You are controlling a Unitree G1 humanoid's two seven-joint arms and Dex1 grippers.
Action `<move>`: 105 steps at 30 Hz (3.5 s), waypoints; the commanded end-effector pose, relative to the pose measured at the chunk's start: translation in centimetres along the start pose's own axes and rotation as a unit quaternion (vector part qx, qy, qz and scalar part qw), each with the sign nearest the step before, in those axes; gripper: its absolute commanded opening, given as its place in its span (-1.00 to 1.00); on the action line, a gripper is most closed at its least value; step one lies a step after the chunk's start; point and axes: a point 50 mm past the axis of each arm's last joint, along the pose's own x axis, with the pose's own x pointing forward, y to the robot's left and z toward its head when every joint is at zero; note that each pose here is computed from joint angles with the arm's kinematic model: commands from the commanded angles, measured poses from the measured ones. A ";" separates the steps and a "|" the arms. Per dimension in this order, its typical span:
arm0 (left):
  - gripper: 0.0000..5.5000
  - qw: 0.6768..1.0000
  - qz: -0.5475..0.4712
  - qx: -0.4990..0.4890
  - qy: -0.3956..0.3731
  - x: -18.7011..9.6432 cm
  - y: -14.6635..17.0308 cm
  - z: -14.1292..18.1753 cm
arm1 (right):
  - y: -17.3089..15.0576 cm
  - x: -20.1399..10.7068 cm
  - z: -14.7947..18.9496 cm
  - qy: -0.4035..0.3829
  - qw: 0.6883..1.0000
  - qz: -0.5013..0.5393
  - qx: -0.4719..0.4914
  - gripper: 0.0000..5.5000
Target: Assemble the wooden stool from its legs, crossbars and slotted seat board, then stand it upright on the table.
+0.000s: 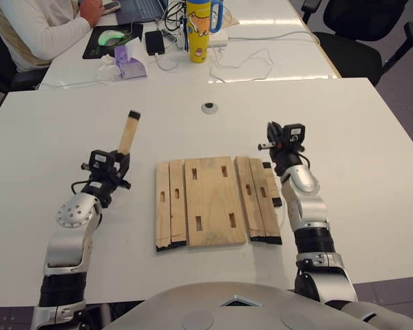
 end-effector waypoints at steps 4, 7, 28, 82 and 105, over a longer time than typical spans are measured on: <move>-0.51 0.985 -0.139 -0.007 -0.098 2.2 -3.5 3.5 | 4.8 -0.5 3.8 0.075 0.921 0.233 0.303 -0.44; -0.51 0.980 -0.163 -0.013 -0.116 2.8 -4.5 4.2 | 5.3 -1.0 4.2 0.089 0.895 0.260 0.351 -0.28; -0.51 0.962 -0.244 -0.039 -0.115 2.0 -7.8 4.0 | 6.2 -0.7 6.0 0.085 0.874 0.273 0.394 -0.26; -1.00 0.977 0.110 -0.181 -0.020 -1.1 -0.5 -1.6 | 1.4 -12.0 1.3 0.064 0.980 -0.033 0.185 -0.84; -1.00 0.982 0.077 -0.169 -0.017 0.0 0.2 -0.6 | 0.6 -11.5 -2.7 0.021 0.983 -0.110 0.143 -0.84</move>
